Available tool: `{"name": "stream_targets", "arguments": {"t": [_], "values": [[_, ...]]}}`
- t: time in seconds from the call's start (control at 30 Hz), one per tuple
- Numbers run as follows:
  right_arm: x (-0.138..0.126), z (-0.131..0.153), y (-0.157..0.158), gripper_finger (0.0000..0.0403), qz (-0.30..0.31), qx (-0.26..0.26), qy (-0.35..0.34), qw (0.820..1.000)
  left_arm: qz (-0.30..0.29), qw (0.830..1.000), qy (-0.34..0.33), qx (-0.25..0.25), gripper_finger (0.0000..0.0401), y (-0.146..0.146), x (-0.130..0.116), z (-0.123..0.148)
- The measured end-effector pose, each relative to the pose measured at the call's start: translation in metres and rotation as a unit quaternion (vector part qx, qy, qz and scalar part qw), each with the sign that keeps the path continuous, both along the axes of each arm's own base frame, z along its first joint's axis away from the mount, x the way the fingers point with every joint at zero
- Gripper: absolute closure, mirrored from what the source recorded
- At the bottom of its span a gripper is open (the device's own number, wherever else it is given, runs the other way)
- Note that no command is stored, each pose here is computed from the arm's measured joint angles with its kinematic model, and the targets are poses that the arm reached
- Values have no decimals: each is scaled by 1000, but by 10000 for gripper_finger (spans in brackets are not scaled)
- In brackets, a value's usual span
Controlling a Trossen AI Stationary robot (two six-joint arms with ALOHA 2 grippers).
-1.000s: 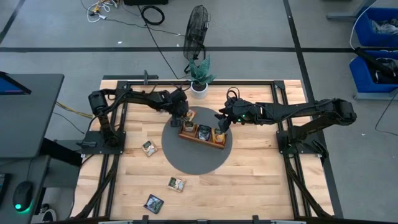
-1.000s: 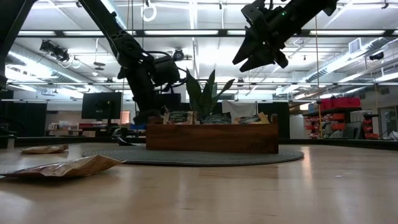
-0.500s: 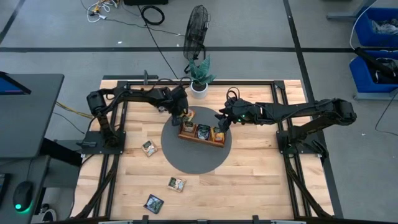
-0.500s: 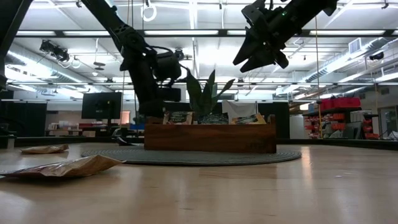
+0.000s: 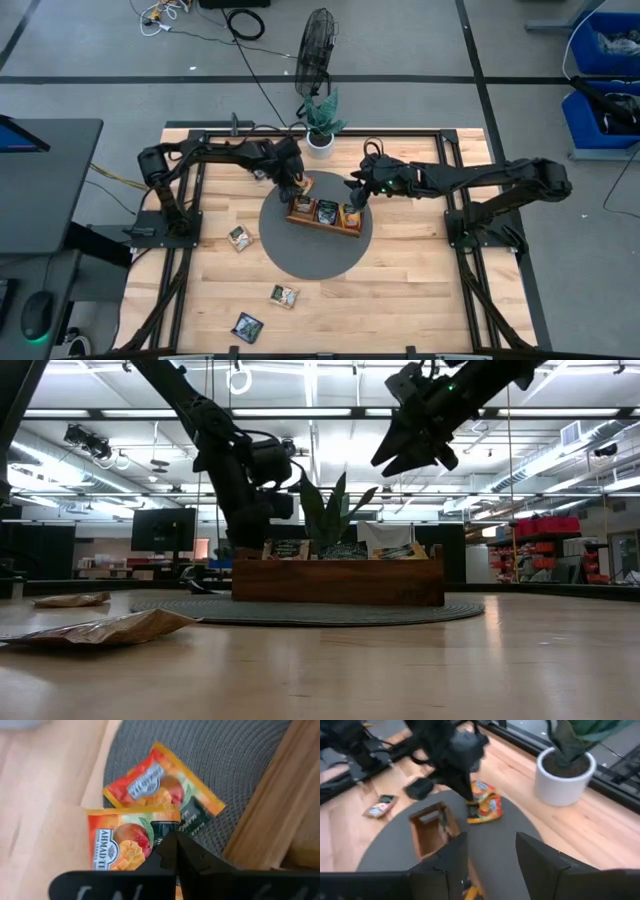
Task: Pick & Place Tea
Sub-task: Put the yellow tea bag into the right section of the wooden organizer
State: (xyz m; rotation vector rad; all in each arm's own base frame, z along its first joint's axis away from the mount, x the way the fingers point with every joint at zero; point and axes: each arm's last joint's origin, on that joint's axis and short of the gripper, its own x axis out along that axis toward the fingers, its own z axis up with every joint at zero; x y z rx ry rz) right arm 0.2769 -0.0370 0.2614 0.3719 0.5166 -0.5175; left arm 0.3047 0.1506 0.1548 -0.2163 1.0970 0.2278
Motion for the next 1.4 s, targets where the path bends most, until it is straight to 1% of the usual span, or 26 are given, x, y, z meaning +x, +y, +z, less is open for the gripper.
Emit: {"name": "stream_targets", "arguments": {"t": [0.07, 0.17, 0.27, 0.4, 0.53, 0.63, 0.7, 0.83, 0.97, 1.07, 1.17, 1.27, 1.4], "values": [[2, -1, -4, 231, -3, -2, -1, 1000, 0, 1000, -9, 5, 400, 0, -1, 6], [6, -6, -7, 231, 35, -11, 11, 999, -1, 1000, -20, 13, 400, -1, -3, 15], [15, -13, -11, 231, 66, -51, 25, 996, -1, 999, -35, 15, 401, 1, -4, 22], [27, -27, -19, 231, 99, -121, 54, 986, -4, 999, -32, 3, 401, 1, -5, 21], [39, -43, -28, 231, 118, -159, 74, 977, -15, 999, -31, -4, 401, -4, -3, 21], [47, -52, -31, 231, 132, -180, 76, 972, -18, 999, -33, -5, 401, -6, -2, 22], [52, -57, -32, 231, 143, -189, 70, 969, -20, 999, -35, -3, 401, -7, -1, 23], [64, -63, -35, 231, 170, -198, 81, 962, -21, 999, -35, -5, 401, -7, -1, 23], [81, -62, -38, 231, 186, -214, 78, 956, -22, 999, -36, -5, 401, -7, -1, 23], [93, -64, -42, 231, 191, -211, 77, 956, -22, 999, -36, -5, 401, -7, -1, 23], [101, -69, -47, 231, 200, -198, 91, 955, -22, 999, -36, -5, 401, -7, 0, 24], [107, -72, -50, 231, 220, -195, 92, 951, -23, 999, -43, -1, 401, -5, 3, 31], [113, -77, -53, 231, 238, -197, 97, 946, -40, 997, -63, 18, 401, -3, 12, 46]]}}
